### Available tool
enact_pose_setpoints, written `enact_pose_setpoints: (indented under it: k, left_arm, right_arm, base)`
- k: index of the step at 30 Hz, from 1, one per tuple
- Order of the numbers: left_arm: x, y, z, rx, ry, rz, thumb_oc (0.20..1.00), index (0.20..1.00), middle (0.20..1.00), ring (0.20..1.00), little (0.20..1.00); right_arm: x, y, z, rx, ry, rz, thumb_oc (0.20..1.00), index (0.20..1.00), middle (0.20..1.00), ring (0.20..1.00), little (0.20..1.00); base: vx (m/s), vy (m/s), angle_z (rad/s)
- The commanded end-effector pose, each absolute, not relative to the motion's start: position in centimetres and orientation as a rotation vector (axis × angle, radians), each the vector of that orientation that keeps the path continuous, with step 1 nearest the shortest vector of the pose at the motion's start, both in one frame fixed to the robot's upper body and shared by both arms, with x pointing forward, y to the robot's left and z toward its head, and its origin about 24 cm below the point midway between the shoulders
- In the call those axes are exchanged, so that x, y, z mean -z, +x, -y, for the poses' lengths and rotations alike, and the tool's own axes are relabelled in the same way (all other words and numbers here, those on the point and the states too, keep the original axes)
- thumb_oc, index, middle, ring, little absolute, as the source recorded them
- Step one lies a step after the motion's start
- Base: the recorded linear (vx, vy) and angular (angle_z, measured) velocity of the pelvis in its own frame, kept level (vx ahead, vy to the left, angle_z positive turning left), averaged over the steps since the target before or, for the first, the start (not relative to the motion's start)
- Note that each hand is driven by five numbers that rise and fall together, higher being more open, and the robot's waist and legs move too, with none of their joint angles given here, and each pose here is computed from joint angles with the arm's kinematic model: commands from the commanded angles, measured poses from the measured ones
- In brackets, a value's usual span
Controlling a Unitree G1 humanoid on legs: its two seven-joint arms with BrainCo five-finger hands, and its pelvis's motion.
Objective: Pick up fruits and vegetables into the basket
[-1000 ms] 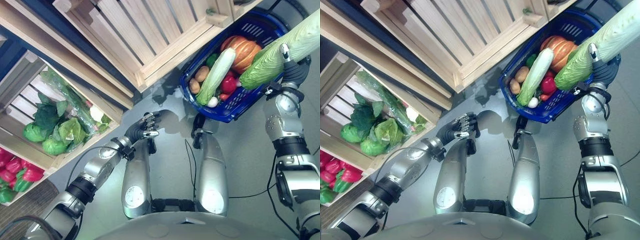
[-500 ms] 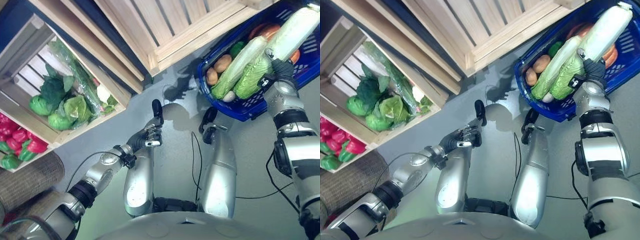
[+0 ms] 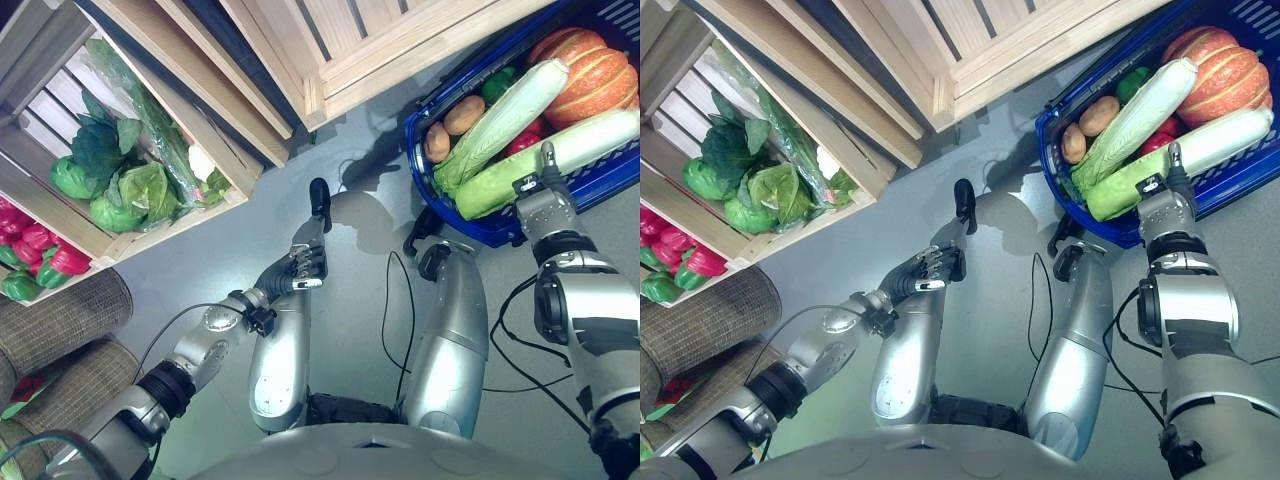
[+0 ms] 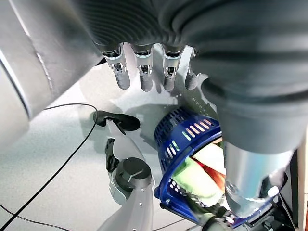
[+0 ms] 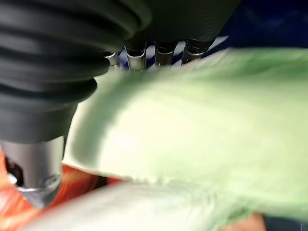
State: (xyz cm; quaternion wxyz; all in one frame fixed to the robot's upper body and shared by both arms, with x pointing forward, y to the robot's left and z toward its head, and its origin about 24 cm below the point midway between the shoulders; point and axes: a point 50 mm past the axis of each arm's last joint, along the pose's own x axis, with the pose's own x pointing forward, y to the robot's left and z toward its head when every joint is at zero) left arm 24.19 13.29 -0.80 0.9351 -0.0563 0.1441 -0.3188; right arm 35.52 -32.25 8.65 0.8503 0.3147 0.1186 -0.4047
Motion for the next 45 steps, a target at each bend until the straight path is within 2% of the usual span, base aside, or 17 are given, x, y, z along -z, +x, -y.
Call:
enact_pose_setpoints:
  k: [1, 7, 13, 21, 26, 28, 34, 38, 42, 45]
  left_arm:
    - [1.5, 22.1, -10.6, 0.724, -0.201, -0.302, 1.0, 1.0, 1.0, 1.0, 1.0]
    - [3.0, 22.0, -12.4, 0.608, -0.191, -0.336, 1.0, 1.0, 1.0, 1.0, 1.0]
    - [4.1, 21.7, -15.9, 0.485, -0.132, -0.347, 1.0, 1.0, 1.0, 1.0, 1.0]
    - [6.0, 20.0, -18.8, 0.402, -0.097, -0.421, 1.0, 1.0, 1.0, 1.0, 1.0]
    - [8.2, 17.9, -19.5, 0.408, -0.134, -0.523, 1.0, 1.0, 1.0, 1.0, 1.0]
    - [9.5, 17.0, -19.4, 0.428, -0.136, -0.596, 1.0, 1.0, 1.0, 1.0, 1.0]
    - [11.7, 15.8, -19.3, 0.415, -0.141, -0.722, 1.0, 1.0, 1.0, 1.0, 1.0]
    - [12.5, 15.5, -19.0, 0.405, -0.136, -0.766, 1.0, 1.0, 1.0, 1.0, 1.0]
    - [13.1, 15.6, -18.8, 0.309, -0.207, -0.815, 1.0, 1.0, 1.0, 1.0, 1.0]
    - [13.8, 15.1, -18.3, 0.347, -0.22, -0.879, 1.0, 1.0, 1.0, 1.0, 1.0]
  right_arm:
    - [-10.2, 33.4, 36.2, 0.986, 0.424, -0.065, 1.0, 1.0, 1.0, 1.0, 1.0]
    - [-10.5, 33.9, 33.7, 0.855, 0.196, 0.101, 1.0, 1.0, 1.0, 1.0, 1.0]
    - [-8.2, 31.7, 30.5, 0.712, 0.064, 0.225, 1.0, 1.0, 1.0, 1.0, 1.0]
    - [-3.5, 28.0, 25.8, 0.417, -0.061, 0.161, 1.0, 1.0, 1.0, 1.0, 1.0]
    - [1.0, 25.8, 23.1, 0.138, -0.168, -0.079, 1.0, 1.0, 1.0, 1.0, 1.0]
    - [4.5, 24.0, 21.8, 0.014, -0.155, -0.287, 1.0, 1.0, 1.0, 1.0, 1.0]
    - [10.8, 19.4, 18.9, -0.198, -0.175, -0.659, 1.0, 1.0, 1.0, 1.0, 1.0]
    - [12.8, 17.2, 18.3, -0.237, -0.15, -0.816, 1.0, 1.0, 1.0, 1.0, 1.0]
    - [14.7, 14.6, 18.3, -0.262, -0.171, -1.005, 1.0, 1.0, 1.0, 1.0, 1.0]
    - [15.6, 12.8, 18.7, -0.221, -0.088, -1.119, 1.0, 1.0, 1.0, 1.0, 1.0]
  base:
    - [0.05, 0.063, -0.01]
    - [-0.03, 0.164, -0.09]
    - [-0.02, 0.125, -0.14]
    - [0.04, 0.061, -0.05]
    - [0.14, 0.088, -0.11]
    - [0.12, 0.073, -0.06]
    - [0.02, 0.058, 0.01]
    - [-0.04, 0.068, 0.04]
    - [-0.04, 0.064, 0.02]
    - [-0.04, 0.035, 0.01]
